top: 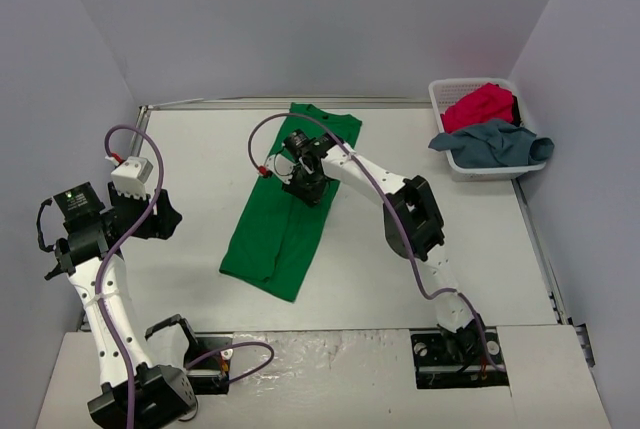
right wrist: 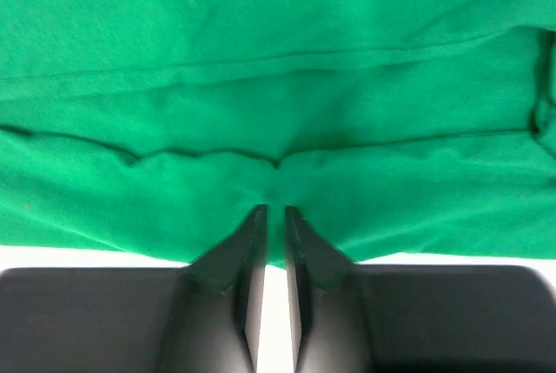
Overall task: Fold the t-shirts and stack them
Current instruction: Rotate the tshirt 90 degrees
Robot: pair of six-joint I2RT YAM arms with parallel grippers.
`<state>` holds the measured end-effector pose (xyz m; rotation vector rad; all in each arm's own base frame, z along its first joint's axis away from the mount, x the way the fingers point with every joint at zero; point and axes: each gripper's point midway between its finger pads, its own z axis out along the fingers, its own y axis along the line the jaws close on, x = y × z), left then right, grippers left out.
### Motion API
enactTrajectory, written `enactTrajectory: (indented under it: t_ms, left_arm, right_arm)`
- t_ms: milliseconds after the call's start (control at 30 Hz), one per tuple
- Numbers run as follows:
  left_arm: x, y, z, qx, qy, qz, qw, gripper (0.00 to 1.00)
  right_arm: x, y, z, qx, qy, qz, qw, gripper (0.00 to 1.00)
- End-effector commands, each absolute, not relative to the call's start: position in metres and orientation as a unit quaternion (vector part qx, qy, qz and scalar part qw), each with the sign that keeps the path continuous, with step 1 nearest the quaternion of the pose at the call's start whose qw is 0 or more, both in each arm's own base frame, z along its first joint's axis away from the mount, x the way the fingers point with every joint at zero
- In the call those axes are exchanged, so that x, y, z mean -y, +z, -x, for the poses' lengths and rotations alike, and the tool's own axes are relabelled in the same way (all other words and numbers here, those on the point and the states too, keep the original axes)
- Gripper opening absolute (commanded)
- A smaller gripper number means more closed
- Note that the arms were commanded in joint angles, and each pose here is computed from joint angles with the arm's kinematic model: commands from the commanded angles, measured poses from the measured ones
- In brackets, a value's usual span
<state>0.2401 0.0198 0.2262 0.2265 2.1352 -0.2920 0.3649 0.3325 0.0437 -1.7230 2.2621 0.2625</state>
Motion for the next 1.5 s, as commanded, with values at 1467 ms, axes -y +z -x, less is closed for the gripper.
enactTrajectory:
  t_ms: [1467]
  left_arm:
    - [-0.024,0.229,-0.244,-0.868,-0.112,-0.094,0.474,0.68]
  right_arm:
    - [-0.226,-0.006,-0.496,-0.867,0.013,0.474,0.155,0.00]
